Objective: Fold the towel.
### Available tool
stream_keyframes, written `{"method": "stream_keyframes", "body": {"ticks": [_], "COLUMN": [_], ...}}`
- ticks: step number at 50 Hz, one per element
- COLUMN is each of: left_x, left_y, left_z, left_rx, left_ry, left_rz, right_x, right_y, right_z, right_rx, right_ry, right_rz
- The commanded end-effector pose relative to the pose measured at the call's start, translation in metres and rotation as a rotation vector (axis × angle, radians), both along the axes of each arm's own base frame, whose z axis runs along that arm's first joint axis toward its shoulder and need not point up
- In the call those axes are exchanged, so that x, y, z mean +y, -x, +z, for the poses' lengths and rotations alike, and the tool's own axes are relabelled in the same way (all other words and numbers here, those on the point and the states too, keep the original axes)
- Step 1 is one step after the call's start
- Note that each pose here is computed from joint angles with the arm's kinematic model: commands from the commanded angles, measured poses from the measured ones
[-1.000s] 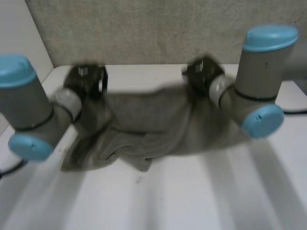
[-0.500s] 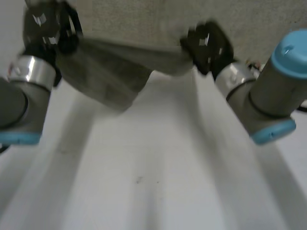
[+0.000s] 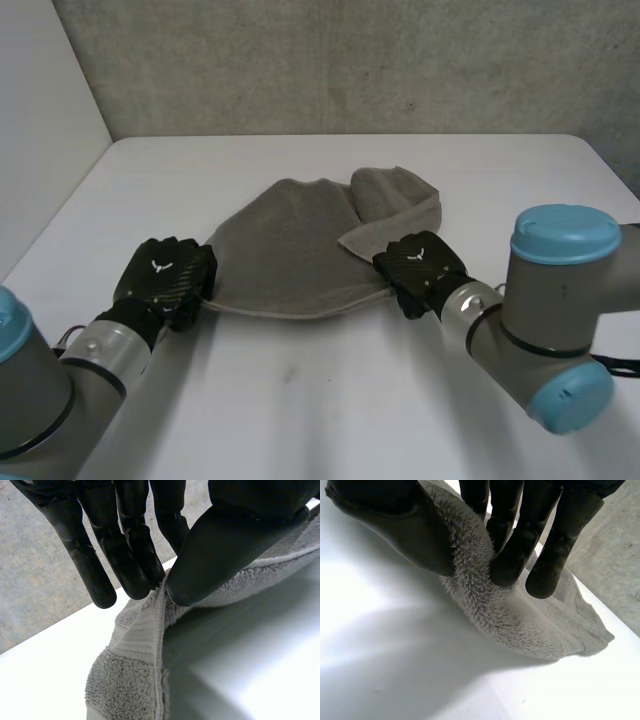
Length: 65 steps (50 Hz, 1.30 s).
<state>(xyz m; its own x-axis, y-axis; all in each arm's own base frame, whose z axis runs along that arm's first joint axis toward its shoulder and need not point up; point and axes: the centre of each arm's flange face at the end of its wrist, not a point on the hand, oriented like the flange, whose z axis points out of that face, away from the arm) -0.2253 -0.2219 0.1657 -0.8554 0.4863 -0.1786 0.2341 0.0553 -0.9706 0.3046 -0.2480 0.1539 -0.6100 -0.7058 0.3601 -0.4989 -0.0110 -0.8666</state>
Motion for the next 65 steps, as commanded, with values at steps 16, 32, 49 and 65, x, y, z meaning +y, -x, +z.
{"method": "stream_keyframes", "body": {"ticks": [16, 32, 49, 65], "left_x": [0.006, -0.001, -0.002, 0.0], "left_y": [-0.019, -0.026, -0.027, -0.027], "left_z": [0.012, 0.012, 0.012, 0.014], "left_rx": [0.012, 0.013, 0.013, 0.015], "left_ry": [0.025, 0.026, 0.026, 0.035], "left_rz": [0.059, 0.092, 0.096, 0.096], "right_x": [0.07, 0.016, -0.018, -0.04], "right_y": [0.005, -0.034, -0.056, -0.074], "right_z": [0.021, 0.06, 0.051, -0.004], "right_rx": [0.192, 0.156, 0.154, 0.294], "right_ry": [-0.235, 0.032, 0.139, 0.252], "right_rz": [0.143, 0.208, 0.367, 0.507]}}
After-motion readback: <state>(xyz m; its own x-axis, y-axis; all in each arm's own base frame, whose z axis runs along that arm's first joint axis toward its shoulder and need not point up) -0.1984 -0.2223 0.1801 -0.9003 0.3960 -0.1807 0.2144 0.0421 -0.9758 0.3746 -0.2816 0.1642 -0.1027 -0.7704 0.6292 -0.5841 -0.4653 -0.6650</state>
